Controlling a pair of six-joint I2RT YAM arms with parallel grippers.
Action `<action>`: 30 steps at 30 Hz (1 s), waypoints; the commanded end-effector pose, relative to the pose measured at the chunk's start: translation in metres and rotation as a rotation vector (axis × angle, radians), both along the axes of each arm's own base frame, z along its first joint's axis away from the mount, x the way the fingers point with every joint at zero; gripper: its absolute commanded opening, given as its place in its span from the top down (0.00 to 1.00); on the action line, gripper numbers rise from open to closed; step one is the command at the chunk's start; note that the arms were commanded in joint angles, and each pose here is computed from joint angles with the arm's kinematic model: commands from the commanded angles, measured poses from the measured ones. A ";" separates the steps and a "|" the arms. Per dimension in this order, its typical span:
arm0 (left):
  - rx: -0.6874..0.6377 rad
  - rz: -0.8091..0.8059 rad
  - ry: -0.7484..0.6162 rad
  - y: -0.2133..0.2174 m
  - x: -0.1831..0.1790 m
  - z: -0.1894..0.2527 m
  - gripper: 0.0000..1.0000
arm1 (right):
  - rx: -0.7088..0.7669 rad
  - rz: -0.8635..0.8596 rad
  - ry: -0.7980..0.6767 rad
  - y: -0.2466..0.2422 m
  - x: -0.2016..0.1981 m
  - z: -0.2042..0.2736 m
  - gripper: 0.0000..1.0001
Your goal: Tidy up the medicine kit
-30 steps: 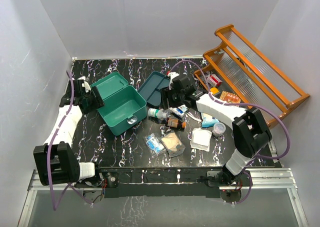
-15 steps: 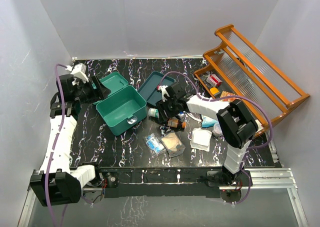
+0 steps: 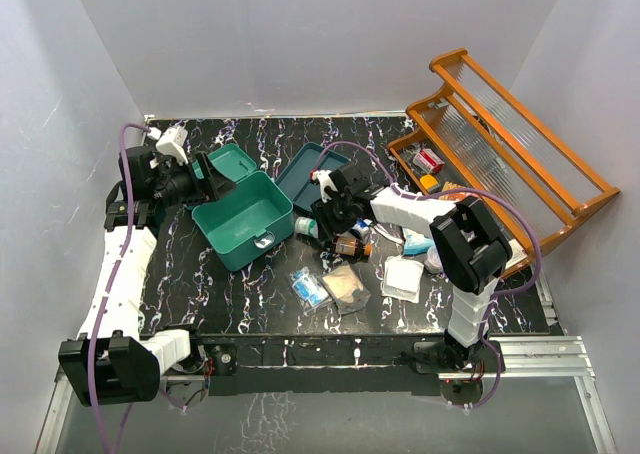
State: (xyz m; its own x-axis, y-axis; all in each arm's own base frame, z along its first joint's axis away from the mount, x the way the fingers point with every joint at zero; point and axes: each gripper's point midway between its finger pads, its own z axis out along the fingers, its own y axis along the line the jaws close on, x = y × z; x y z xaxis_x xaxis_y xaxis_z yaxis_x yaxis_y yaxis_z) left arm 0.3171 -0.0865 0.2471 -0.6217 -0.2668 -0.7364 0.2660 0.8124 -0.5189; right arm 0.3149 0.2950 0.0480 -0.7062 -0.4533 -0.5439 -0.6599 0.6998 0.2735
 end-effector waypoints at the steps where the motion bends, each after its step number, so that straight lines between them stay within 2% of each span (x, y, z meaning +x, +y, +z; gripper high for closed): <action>1: -0.005 -0.048 -0.051 -0.007 0.001 0.015 0.32 | 0.075 0.038 -0.062 0.019 0.016 0.021 0.66; 4: -0.012 -0.062 -0.056 -0.010 -0.001 0.017 0.31 | 0.069 0.014 -0.074 0.015 0.018 0.025 0.82; 8: -0.071 -0.138 -0.071 -0.025 -0.006 0.023 0.28 | 0.114 0.000 -0.063 0.018 0.011 0.041 0.93; 12: -0.131 -0.244 -0.102 -0.046 -0.013 0.033 0.26 | 0.139 -0.025 -0.044 0.015 0.003 0.061 0.94; 16: -0.133 -0.297 -0.148 -0.059 -0.016 0.036 0.23 | 0.167 -0.050 -0.071 0.008 -0.005 0.096 0.95; 21: -0.123 -0.348 -0.243 -0.072 -0.018 0.041 0.23 | 0.187 -0.087 -0.032 -0.001 -0.021 0.124 0.97; 26: -0.053 -0.457 -0.406 -0.090 -0.027 0.048 0.23 | 0.226 -0.120 0.017 -0.004 -0.037 0.146 1.00; 30: 0.033 -0.640 -0.500 -0.123 -0.050 0.035 0.21 | 0.308 -0.064 0.063 0.002 -0.057 0.165 1.00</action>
